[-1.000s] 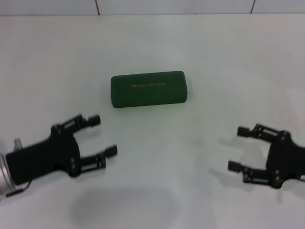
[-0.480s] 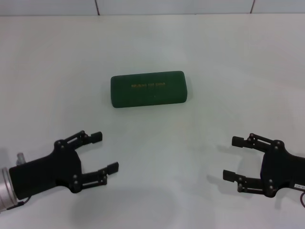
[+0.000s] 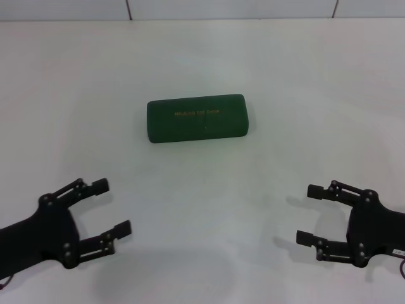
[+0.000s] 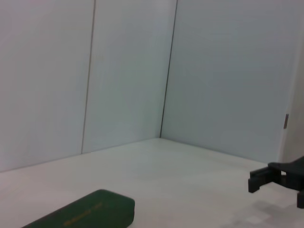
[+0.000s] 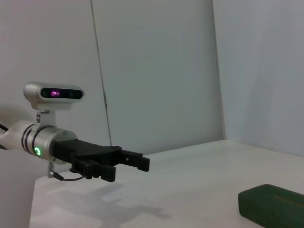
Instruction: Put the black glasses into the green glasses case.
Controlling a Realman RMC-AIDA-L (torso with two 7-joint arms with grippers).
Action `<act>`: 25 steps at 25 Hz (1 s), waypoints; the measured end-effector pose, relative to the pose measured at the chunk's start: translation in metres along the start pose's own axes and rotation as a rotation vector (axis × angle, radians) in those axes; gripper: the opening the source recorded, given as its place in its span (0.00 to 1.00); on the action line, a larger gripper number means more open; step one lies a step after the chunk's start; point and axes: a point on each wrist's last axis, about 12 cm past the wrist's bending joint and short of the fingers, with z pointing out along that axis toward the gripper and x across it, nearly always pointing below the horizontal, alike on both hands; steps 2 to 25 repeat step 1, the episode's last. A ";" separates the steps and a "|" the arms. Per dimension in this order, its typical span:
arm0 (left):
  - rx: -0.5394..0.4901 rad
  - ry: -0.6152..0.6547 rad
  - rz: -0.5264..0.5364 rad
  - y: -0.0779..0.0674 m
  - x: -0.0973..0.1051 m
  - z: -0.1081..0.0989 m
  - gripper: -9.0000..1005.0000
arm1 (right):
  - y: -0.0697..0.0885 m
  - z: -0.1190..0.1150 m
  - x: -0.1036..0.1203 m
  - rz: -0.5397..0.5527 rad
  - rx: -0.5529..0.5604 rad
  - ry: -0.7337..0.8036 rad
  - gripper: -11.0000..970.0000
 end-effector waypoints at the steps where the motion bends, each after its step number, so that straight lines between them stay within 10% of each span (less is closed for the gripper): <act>1: -0.003 0.003 0.000 -0.001 0.000 -0.002 0.87 | 0.000 0.000 0.000 -0.002 0.000 0.000 0.84; 25: -0.003 0.003 0.000 -0.001 0.000 -0.002 0.87 | 0.000 0.000 0.000 -0.002 0.000 0.000 0.84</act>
